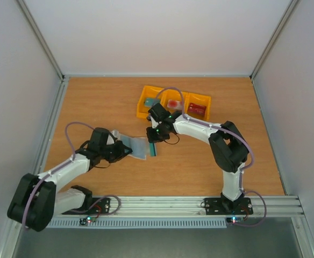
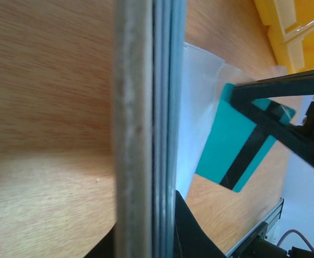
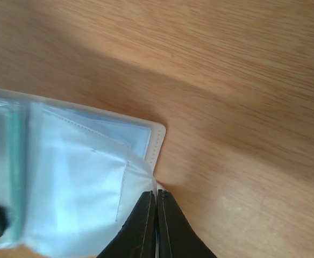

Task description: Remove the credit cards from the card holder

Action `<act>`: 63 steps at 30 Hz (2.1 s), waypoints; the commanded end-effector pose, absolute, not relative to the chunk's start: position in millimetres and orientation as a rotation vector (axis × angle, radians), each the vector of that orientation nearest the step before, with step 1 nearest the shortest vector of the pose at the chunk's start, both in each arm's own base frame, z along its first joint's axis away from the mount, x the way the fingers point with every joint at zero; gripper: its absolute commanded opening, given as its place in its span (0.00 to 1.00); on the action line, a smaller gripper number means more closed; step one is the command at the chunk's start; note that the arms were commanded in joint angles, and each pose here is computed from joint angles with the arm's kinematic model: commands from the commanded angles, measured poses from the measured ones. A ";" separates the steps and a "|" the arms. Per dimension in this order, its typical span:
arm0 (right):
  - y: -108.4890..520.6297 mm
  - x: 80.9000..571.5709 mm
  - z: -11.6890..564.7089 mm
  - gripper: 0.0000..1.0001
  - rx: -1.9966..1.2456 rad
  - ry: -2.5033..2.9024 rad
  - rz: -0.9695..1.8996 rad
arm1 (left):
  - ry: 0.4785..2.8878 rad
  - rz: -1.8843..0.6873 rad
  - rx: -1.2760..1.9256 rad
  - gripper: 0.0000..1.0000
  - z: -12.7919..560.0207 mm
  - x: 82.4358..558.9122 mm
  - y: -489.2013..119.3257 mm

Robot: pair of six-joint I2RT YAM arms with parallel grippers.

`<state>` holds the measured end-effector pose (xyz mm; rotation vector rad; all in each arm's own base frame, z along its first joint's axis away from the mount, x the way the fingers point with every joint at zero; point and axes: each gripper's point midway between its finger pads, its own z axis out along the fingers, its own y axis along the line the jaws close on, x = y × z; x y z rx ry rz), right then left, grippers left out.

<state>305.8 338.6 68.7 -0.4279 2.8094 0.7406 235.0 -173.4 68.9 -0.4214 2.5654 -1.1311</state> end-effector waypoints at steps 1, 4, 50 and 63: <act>299.3 305.3 42.4 0.05 -0.531 2.898 0.277 | 2.625 -1.125 -0.475 0.00 75.0 242.4 -177.5; 285.7 297.7 37.1 0.05 -0.576 2.933 0.150 | 2.689 -1.075 -0.535 0.00 80.3 245.0 -172.9; 399.2 545.1 178.1 0.01 -1.092 1.799 -0.540 | 2.331 -0.807 -0.432 0.00 129.6 237.3 -94.6; 377.0 573.5 132.0 0.01 -1.132 1.799 -0.696 | 2.299 -0.832 -0.421 0.00 132.5 236.2 -96.4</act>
